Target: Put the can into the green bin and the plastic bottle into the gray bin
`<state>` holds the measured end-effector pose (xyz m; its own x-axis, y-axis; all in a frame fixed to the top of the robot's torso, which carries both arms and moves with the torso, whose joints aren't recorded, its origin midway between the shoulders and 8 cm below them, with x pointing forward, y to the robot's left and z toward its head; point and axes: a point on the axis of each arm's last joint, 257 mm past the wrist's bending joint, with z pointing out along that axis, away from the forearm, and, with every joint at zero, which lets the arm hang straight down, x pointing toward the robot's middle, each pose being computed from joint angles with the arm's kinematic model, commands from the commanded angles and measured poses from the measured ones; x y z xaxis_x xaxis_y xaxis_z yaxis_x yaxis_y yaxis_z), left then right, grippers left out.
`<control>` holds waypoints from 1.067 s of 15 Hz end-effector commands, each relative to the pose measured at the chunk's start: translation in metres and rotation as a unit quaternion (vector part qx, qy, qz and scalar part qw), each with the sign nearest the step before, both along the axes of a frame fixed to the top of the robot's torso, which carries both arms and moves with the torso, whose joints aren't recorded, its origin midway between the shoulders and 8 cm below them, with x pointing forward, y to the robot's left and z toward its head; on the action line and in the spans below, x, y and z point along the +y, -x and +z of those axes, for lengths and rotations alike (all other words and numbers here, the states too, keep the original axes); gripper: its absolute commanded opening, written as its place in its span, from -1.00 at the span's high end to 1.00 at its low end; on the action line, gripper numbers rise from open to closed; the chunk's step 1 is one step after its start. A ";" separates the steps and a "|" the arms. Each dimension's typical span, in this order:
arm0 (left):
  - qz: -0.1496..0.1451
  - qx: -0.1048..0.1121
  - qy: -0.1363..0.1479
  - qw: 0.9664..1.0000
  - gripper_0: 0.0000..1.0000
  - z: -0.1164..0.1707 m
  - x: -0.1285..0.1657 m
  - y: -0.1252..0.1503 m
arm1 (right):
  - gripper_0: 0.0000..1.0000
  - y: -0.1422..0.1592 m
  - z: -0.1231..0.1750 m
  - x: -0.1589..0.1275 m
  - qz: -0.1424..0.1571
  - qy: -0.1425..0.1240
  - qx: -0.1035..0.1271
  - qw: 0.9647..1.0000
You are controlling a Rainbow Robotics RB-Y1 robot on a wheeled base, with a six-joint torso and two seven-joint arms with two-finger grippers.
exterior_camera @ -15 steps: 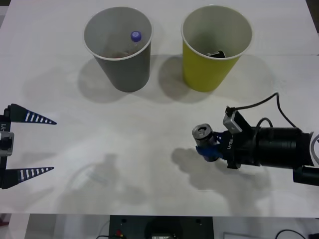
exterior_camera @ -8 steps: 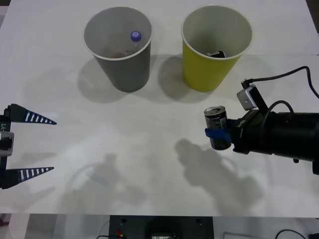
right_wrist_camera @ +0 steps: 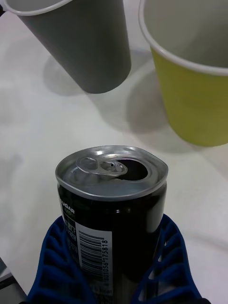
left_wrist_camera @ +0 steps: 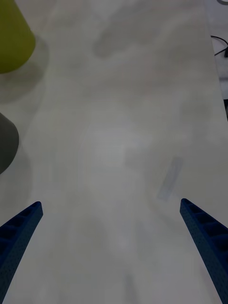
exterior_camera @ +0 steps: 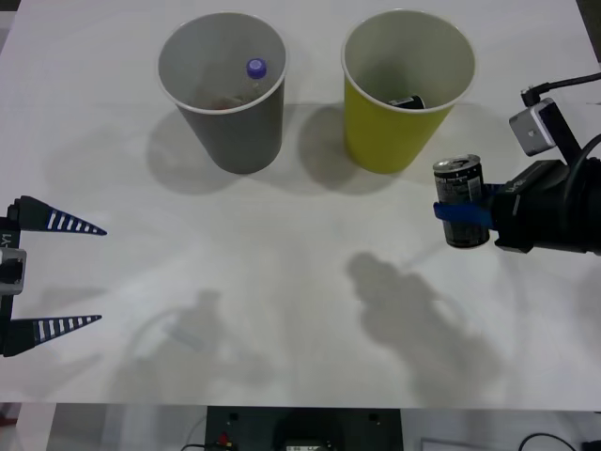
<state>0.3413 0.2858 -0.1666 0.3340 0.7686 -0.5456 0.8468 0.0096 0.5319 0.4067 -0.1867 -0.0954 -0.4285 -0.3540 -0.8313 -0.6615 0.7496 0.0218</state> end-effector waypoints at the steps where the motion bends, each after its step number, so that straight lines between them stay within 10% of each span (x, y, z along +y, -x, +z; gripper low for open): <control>1: 0.000 0.000 0.000 1.000 -1.00 0.000 0.000 0.000 | 1.00 -0.006 0.023 -0.010 0.008 0.052 -0.016 0.999; 6: 0.000 0.000 0.000 1.000 -1.00 0.000 0.000 0.000 | 1.00 -0.032 0.057 -0.020 0.023 0.126 -0.016 0.992; 16: 0.000 0.000 0.000 1.000 -1.00 0.000 0.000 0.000 | 1.00 -0.135 0.125 0.020 0.007 0.135 0.013 0.991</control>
